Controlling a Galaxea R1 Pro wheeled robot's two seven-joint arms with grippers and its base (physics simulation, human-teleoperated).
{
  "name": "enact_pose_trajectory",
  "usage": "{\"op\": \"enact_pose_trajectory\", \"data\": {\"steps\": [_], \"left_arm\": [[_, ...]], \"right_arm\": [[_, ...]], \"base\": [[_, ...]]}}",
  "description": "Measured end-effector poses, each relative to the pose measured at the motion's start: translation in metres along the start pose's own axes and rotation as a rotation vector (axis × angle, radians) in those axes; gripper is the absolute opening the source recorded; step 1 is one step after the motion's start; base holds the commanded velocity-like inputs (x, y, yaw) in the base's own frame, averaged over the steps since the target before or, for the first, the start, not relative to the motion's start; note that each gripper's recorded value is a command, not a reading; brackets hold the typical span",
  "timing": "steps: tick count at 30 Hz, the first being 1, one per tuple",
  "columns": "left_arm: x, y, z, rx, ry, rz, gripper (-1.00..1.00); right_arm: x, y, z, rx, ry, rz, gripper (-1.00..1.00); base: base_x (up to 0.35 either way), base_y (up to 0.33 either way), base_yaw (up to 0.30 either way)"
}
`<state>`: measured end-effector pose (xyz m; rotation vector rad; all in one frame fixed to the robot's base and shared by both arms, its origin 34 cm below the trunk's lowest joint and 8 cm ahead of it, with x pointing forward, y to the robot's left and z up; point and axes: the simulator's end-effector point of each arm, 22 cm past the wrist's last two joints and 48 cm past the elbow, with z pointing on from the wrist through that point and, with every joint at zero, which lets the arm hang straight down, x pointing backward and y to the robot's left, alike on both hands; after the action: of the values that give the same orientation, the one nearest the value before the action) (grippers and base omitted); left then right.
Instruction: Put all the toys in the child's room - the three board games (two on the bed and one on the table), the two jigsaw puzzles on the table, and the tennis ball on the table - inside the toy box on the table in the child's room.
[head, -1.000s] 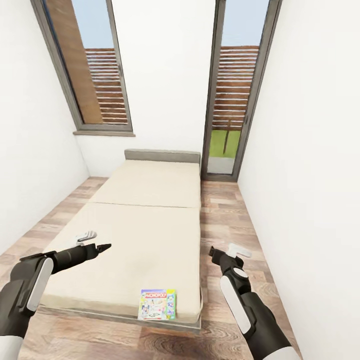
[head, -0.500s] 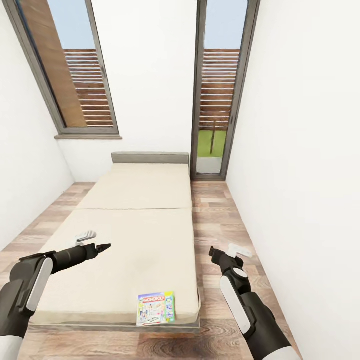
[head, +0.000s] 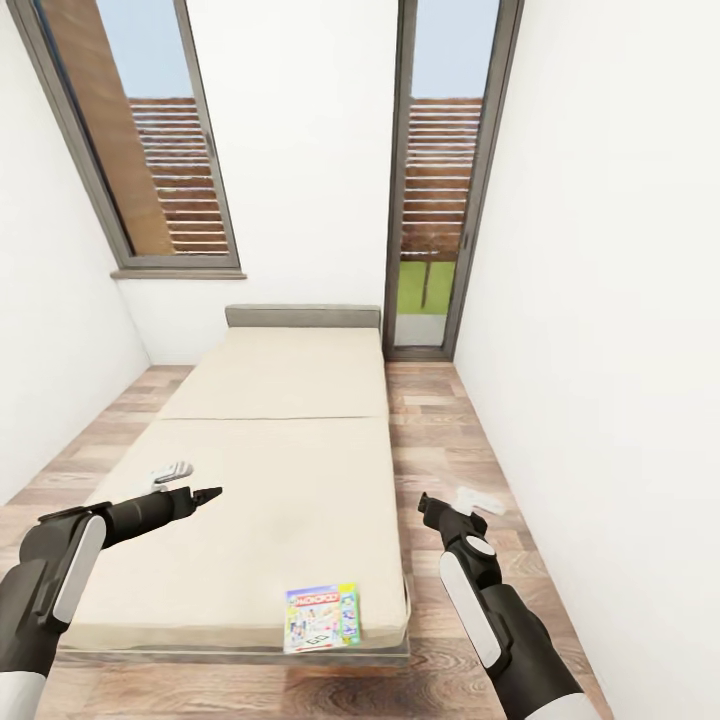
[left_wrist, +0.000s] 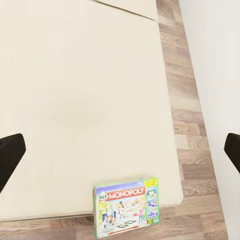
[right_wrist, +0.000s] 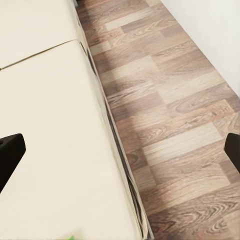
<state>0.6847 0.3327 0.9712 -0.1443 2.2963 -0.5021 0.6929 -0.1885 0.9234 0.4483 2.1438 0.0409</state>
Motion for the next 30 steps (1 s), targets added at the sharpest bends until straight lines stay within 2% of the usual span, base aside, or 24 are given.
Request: {"op": "enact_pose_trajectory", "data": {"steps": [6, 21, 30], "left_arm": [[-0.0001, 0.0001, -0.0001, 0.000, 0.000, -0.001, 1.00], [0.0002, -0.0004, 0.0001, 0.001, 0.000, 0.000, 1.00], [0.0000, -0.0001, 0.0000, 0.001, 0.000, 0.000, 1.00]], "right_arm": [[-0.0005, 0.0009, -0.0003, -0.002, -0.002, -0.002, 1.00], [-0.0022, 0.0025, -0.0010, -0.006, -0.006, -0.001, 1.00], [-0.0013, 0.0029, -0.0010, -0.007, -0.004, -0.002, 1.00]], "base": [[0.000, 0.162, 0.000], [0.000, 0.015, 0.000], [0.000, 0.140, -0.005]]}}
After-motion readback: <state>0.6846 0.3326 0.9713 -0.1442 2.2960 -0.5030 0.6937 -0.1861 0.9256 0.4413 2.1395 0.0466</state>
